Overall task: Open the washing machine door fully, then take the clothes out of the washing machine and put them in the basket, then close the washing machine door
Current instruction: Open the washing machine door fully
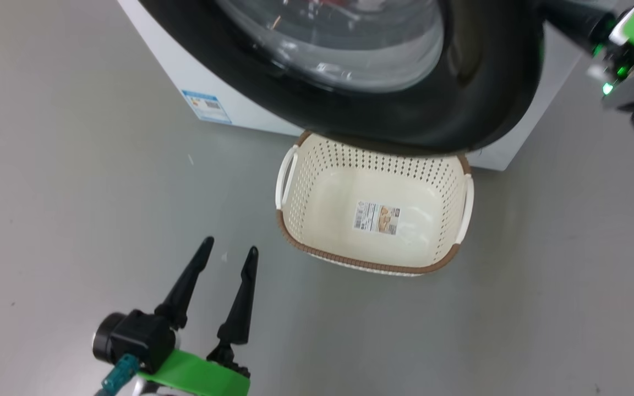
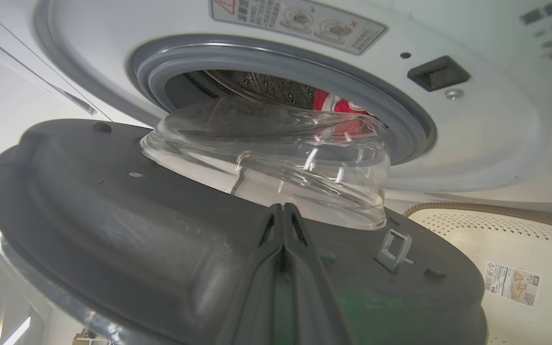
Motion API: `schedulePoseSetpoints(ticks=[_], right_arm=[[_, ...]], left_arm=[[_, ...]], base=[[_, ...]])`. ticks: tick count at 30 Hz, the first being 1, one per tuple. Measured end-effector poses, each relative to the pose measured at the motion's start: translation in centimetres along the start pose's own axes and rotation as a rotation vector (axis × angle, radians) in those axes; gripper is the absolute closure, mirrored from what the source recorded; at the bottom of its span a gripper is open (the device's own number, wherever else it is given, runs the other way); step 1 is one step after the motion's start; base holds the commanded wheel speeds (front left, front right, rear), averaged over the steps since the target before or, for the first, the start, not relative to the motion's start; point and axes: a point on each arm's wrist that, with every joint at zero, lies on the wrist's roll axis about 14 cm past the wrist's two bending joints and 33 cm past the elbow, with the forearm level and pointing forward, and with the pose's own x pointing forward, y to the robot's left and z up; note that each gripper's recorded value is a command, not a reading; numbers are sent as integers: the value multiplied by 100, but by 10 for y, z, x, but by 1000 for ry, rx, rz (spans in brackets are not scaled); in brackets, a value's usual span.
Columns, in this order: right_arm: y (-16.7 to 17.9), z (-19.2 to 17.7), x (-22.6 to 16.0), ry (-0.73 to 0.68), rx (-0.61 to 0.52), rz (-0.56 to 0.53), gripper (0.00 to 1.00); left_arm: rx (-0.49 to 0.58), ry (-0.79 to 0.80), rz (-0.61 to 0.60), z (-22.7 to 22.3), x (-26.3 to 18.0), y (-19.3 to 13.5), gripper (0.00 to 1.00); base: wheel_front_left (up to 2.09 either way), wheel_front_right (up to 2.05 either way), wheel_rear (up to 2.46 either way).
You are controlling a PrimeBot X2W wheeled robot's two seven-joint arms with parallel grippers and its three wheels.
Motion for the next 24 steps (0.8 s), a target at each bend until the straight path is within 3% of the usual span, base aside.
schedulePoseSetpoints(ticks=[24], right_arm=[[47,-112,-29,224,-80,97,100]], left_arm=[[-19,-55,16,18,-48,-2,0]], base=[[0,0,0]])
